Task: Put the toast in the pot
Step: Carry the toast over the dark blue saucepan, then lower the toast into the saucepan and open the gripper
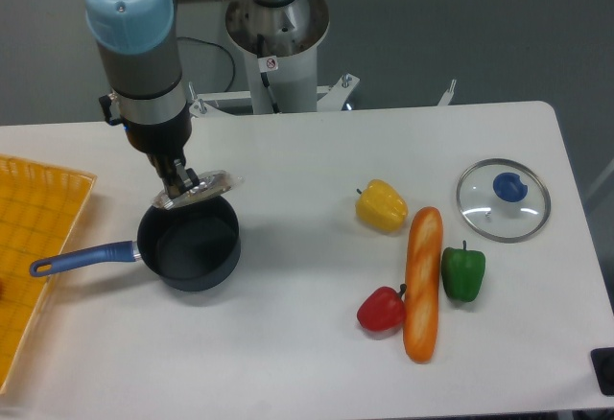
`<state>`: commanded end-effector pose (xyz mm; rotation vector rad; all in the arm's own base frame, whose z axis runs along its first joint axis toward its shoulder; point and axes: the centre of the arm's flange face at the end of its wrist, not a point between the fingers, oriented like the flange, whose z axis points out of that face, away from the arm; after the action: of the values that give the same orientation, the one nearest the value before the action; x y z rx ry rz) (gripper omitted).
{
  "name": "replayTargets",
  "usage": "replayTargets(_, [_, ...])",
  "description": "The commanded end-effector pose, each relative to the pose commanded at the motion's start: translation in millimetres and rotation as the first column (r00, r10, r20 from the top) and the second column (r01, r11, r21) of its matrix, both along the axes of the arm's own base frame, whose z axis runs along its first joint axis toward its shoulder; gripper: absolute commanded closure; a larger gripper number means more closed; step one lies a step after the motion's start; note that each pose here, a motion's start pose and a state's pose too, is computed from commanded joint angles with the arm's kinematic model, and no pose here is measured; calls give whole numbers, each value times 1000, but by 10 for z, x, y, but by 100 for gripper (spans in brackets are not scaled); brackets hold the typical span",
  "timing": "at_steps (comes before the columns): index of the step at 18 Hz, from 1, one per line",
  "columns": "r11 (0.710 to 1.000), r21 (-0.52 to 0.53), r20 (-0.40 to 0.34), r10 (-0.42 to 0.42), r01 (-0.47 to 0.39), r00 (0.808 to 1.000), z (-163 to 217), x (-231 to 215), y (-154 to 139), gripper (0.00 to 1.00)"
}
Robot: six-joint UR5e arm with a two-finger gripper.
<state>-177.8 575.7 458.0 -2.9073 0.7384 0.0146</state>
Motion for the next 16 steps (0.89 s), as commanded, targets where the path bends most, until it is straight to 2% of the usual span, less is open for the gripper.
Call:
replayTargets(11, [999, 12, 18, -47, 47, 999, -331, 159, 322, 100])
replayTargets(16, [999, 2, 30, -50, 50, 998, -424, 146, 359, 100])
